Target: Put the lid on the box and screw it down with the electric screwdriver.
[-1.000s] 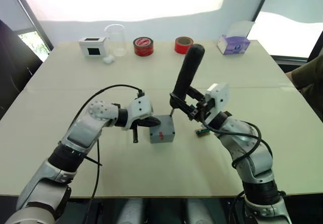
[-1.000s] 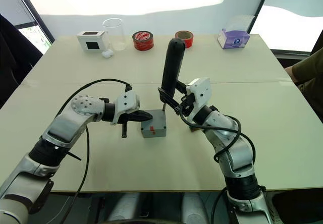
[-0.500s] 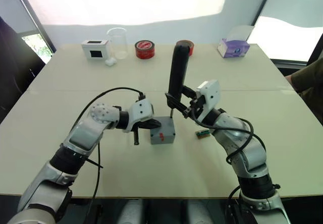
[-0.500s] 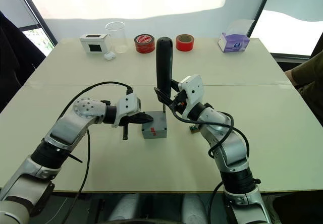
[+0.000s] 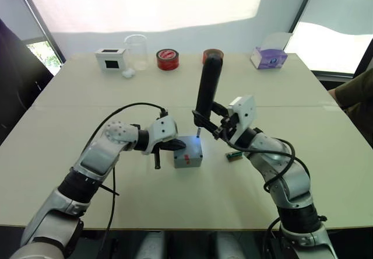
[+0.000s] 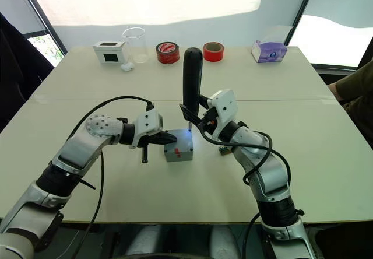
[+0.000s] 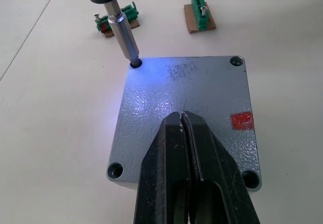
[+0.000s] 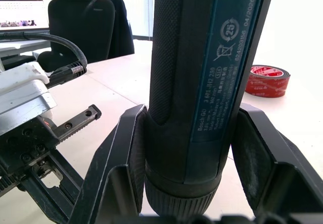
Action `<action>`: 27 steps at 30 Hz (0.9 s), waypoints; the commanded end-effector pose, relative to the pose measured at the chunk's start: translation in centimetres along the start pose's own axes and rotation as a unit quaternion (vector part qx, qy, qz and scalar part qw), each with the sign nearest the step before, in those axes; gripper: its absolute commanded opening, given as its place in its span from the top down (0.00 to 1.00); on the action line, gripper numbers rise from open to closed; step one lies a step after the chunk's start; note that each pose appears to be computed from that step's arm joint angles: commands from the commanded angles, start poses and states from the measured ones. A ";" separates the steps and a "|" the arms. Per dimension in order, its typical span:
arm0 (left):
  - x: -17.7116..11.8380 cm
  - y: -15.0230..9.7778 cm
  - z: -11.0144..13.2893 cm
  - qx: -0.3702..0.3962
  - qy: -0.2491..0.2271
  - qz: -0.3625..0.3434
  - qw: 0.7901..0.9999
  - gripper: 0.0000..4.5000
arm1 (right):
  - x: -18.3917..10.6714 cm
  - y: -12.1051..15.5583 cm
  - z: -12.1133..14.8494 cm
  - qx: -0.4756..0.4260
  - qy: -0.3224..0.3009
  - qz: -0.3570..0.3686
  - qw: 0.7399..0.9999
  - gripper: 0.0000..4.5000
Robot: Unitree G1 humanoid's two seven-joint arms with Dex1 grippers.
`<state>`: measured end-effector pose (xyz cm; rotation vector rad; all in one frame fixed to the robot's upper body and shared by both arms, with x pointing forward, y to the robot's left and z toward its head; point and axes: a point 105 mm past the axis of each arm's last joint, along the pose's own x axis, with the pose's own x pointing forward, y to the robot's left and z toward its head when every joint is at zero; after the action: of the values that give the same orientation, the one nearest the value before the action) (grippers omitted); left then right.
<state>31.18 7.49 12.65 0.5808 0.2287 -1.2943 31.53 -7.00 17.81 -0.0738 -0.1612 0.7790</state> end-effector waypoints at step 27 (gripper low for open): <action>-2.5 -0.5 4.3 -0.095 -0.164 -0.013 0.982 1.00 | -11.1 -12.7 4.5 0.211 0.288 -0.171 0.918 0.59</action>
<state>31.62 8.04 16.63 0.2285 0.0721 -1.2029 32.61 -22.64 23.50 0.1222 0.4565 0.4262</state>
